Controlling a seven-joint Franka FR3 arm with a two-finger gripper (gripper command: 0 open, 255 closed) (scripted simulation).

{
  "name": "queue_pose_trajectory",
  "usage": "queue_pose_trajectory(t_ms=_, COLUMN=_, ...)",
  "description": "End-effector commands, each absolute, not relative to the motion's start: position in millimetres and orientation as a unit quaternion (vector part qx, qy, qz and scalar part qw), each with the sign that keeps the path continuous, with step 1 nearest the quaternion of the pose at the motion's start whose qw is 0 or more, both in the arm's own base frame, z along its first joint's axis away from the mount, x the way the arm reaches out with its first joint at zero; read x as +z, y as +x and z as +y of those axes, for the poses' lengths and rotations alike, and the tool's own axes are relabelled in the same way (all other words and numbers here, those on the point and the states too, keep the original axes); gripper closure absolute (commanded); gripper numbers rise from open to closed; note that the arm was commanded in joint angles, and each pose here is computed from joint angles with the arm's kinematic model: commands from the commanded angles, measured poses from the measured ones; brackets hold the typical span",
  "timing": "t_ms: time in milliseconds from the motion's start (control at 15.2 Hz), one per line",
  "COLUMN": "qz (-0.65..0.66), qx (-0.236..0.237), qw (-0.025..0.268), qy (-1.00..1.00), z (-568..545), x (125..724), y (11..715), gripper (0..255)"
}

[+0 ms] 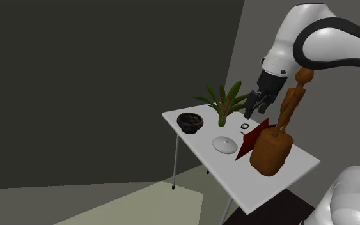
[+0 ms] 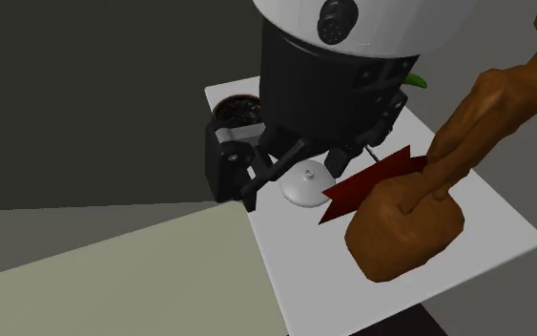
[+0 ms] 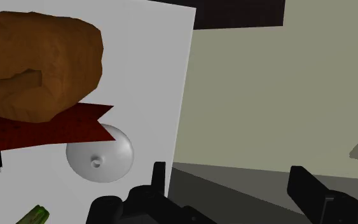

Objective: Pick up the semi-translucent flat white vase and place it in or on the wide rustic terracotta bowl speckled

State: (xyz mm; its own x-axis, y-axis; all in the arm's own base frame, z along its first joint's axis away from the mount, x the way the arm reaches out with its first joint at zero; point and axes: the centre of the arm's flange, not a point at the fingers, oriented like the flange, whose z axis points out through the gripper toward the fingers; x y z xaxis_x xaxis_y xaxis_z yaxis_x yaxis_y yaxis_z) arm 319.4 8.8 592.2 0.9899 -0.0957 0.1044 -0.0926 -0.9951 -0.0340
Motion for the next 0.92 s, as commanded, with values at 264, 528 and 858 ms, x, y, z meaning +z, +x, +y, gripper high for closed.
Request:
queue_pose_trajectory(t_ms=264, qz=0.044, qx=-0.055, qw=0.008, qy=-0.997, z=-15.7, x=551.7, y=340.2, gripper=0)
queue_pose_trajectory(t_ms=528, qz=0.040, qx=-0.057, qw=0.002, qy=-0.998, z=-40.7, x=511.6, y=361.4, gripper=0)
queue_pose_trajectory(t_ms=858, qz=0.036, qx=-0.060, qw=-0.005, qy=-0.998, z=-72.3, x=462.1, y=388.2, gripper=0)
